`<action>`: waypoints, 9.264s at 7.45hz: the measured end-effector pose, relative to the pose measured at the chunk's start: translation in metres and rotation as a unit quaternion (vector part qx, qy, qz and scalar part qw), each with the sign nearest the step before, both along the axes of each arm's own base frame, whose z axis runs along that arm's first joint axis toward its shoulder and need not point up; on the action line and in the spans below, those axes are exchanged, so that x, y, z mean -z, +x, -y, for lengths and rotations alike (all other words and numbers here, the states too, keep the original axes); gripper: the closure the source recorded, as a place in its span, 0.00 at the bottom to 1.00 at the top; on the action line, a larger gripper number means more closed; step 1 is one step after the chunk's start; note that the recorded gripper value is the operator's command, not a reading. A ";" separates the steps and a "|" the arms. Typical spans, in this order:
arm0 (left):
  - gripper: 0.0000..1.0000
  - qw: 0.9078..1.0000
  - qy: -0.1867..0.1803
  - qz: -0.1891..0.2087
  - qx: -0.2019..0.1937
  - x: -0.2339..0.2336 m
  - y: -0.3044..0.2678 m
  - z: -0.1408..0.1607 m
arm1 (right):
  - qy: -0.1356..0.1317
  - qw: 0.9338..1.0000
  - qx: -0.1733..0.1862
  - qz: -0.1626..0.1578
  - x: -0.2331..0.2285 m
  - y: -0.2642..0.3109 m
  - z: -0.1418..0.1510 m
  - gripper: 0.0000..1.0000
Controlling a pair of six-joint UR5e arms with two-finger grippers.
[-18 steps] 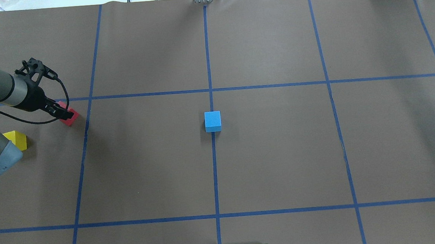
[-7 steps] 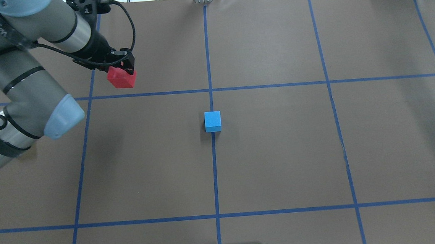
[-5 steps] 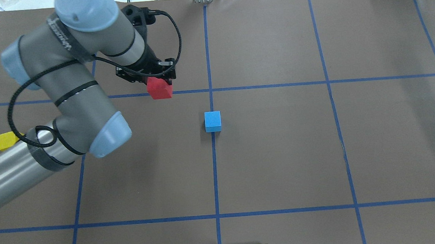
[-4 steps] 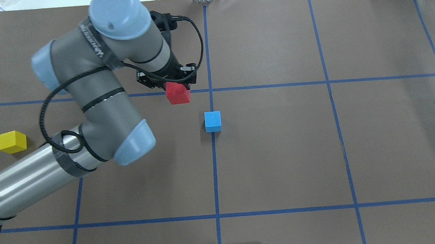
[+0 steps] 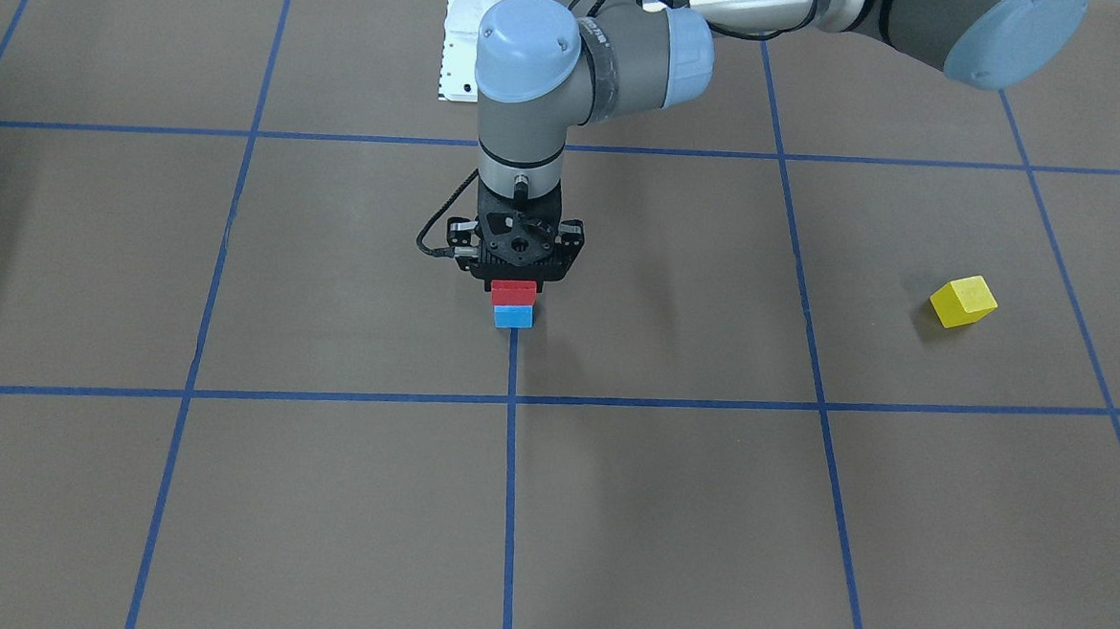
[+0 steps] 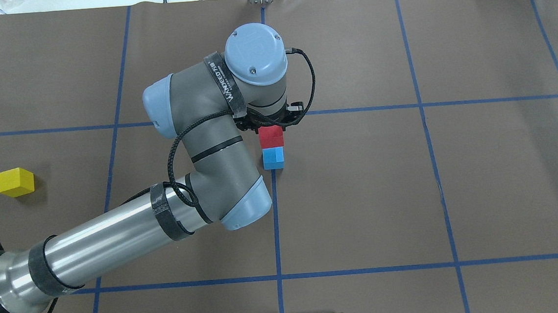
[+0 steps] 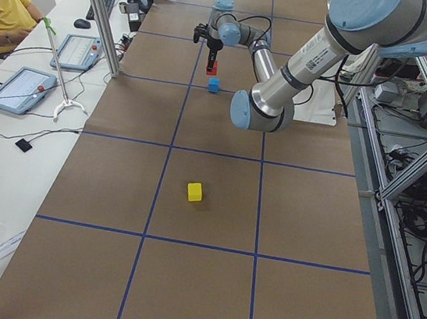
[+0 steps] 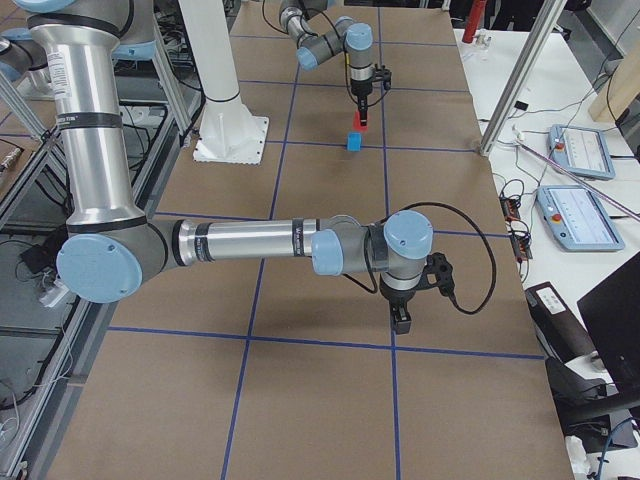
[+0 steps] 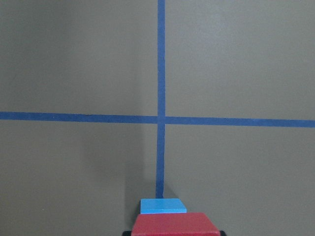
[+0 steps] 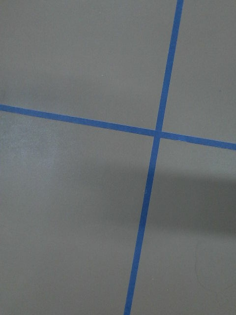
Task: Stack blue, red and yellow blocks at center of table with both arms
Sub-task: 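Carry the red cube with the left gripper onto the blue cube, then lower the red cube onto the blue cube and open the left gripper, then withdraw the left gripper toward the yellow cube, then lower the left gripper onto the yellow cube and grasp it, then carry the yellow cube with the left gripper above the red cube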
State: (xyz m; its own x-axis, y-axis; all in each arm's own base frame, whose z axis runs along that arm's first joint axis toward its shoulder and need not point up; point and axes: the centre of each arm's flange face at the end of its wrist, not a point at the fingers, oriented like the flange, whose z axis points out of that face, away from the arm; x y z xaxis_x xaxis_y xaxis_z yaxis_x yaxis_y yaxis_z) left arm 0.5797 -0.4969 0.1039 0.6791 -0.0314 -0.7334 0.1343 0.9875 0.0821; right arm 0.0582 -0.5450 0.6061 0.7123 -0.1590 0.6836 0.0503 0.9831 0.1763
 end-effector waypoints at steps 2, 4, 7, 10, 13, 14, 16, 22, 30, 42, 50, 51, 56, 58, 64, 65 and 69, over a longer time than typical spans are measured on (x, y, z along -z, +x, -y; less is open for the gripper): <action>1.00 1.000 0.001 0.009 -0.003 -0.008 0.010 -0.002 | 0.000 1.000 -0.001 0.000 0.000 0.000 0.000 0.00; 1.00 1.000 0.002 0.010 -0.009 -0.010 0.017 -0.009 | 0.000 1.000 -0.001 0.000 0.000 0.001 0.000 0.00; 0.93 1.000 0.001 0.013 -0.013 -0.018 0.021 -0.013 | -0.001 1.000 -0.002 0.000 -0.001 0.001 -0.001 0.00; 0.76 1.000 0.001 0.014 -0.016 -0.018 0.023 -0.016 | -0.001 1.000 -0.002 0.000 -0.001 0.002 -0.002 0.00; 0.75 1.000 0.001 0.013 -0.016 -0.017 0.023 -0.016 | -0.001 1.000 -0.003 0.000 -0.001 0.003 -0.002 0.00; 0.73 1.000 0.002 0.012 -0.016 -0.016 0.024 -0.016 | -0.001 1.000 -0.003 0.000 -0.001 0.003 -0.002 0.00; 0.44 1.000 0.003 0.012 -0.016 -0.016 0.024 -0.016 | -0.001 1.000 -0.003 0.000 -0.001 0.003 -0.002 0.00; 0.20 1.000 0.006 0.008 -0.016 -0.017 0.024 -0.016 | -0.001 1.000 -0.003 0.000 -0.001 0.003 -0.001 0.00; 0.00 0.975 0.160 0.017 -0.154 -0.183 -0.266 -0.002 | -0.015 1.000 -0.004 -0.003 -0.019 0.007 -0.021 0.00; 0.01 0.999 0.030 -0.002 0.045 -0.456 -0.395 -0.069 | -0.009 1.000 -0.009 -0.006 -0.014 0.010 -0.023 0.00; 0.47 0.999 0.012 0.032 0.021 -0.497 -0.346 -0.076 | 0.003 1.000 -0.008 -0.006 -0.004 0.010 -0.027 0.00; 0.73 0.999 0.014 0.032 0.016 -0.497 -0.341 -0.075 | 0.003 1.000 -0.008 -0.006 -0.004 0.010 -0.028 0.00; 1.00 0.997 0.068 0.010 -0.042 -0.462 -0.342 -0.069 | 0.004 1.000 -0.009 -0.006 -0.002 0.010 -0.028 0.00; 1.00 0.997 0.070 -0.002 -0.043 -0.376 -0.331 -0.034 | 0.003 1.000 -0.009 -0.007 -0.003 0.010 -0.028 0.00; 1.00 0.995 0.046 0.000 -0.093 -0.045 -0.159 -0.003 | -0.002 1.000 -0.010 -0.008 -0.007 0.010 -0.028 0.00; 1.00 0.995 0.040 0.001 -0.092 -0.015 -0.117 -0.012 | -0.003 1.000 -0.011 -0.008 -0.007 0.010 -0.028 0.00; 1.00 0.995 0.025 0.016 -0.090 0.032 -0.030 -0.030 | -0.005 1.000 -0.011 -0.007 -0.009 0.010 -0.029 0.00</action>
State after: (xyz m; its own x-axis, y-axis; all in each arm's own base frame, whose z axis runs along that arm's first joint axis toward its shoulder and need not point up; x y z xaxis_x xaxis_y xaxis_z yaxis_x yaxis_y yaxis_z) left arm 0.5500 -0.4666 0.0719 0.6931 0.1288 -0.7092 -0.0482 0.9900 0.1327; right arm 0.0686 -0.5162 0.6147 0.7256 -0.1367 0.6744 0.0313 0.9856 0.1662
